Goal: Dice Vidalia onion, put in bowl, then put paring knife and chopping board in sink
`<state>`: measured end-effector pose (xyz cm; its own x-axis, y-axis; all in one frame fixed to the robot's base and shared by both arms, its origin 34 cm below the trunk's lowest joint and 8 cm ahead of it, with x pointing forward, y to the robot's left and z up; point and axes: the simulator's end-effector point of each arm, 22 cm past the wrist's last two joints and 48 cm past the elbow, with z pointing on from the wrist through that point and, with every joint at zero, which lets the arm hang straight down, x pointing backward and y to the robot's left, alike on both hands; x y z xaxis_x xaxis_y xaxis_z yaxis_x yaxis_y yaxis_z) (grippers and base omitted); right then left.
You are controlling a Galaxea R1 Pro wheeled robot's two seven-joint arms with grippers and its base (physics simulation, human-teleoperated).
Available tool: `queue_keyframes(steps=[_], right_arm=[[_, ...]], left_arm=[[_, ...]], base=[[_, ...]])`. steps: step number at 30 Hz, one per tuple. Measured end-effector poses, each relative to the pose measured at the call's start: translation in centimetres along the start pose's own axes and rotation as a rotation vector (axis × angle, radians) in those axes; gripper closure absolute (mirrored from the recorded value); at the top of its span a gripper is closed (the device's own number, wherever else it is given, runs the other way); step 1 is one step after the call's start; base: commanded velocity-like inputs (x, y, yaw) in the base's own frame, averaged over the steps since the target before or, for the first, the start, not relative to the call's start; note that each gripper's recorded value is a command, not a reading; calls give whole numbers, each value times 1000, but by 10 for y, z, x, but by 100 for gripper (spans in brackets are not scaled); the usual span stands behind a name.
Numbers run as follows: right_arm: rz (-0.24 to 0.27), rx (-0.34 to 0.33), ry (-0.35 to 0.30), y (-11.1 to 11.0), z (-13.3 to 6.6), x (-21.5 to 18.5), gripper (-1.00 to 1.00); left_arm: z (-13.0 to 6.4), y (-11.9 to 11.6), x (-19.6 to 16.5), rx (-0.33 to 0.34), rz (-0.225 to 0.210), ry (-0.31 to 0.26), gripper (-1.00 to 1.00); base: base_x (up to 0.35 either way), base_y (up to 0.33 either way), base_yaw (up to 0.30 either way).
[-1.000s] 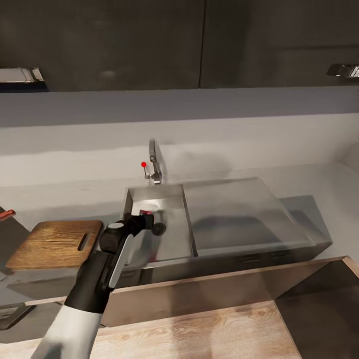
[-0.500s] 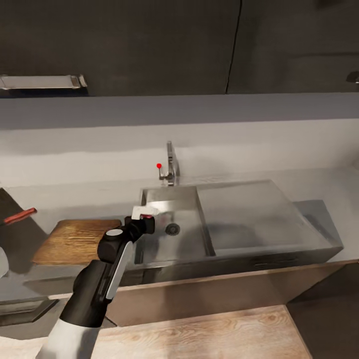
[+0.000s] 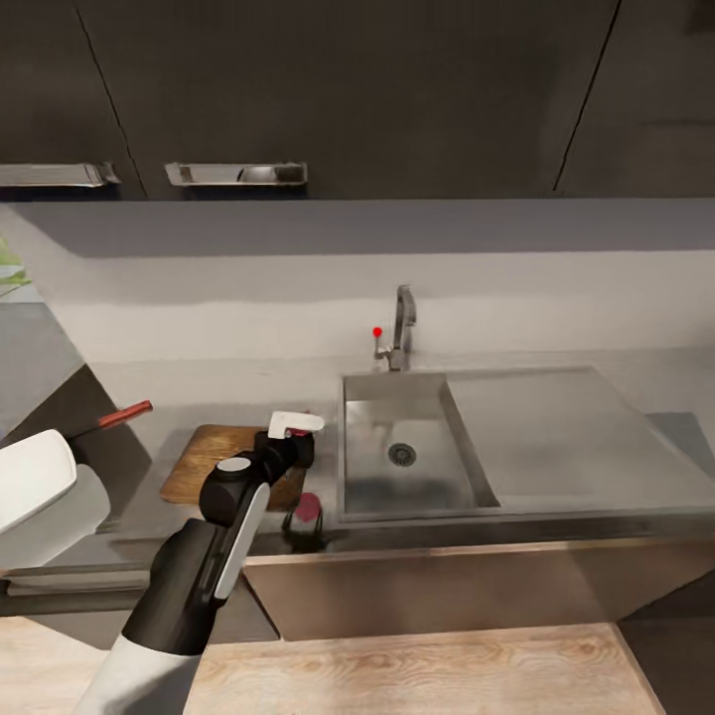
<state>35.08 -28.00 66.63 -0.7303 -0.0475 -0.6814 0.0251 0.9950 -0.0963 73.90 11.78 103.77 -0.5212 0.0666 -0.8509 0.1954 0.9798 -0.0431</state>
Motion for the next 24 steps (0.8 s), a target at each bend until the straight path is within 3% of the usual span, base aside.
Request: queue_keyframes(steps=[19, 24], right_arm=[[0, 4, -7, -2, 1, -3, -100], [0, 4, -7, -2, 0, -3, -100]], left_arm=[[-2, -1, -3, 1, 4, -6, 100], [-2, -14, -1, 21, 29, -1, 100]], base=[[3, 316, 17], [62, 110, -31]])
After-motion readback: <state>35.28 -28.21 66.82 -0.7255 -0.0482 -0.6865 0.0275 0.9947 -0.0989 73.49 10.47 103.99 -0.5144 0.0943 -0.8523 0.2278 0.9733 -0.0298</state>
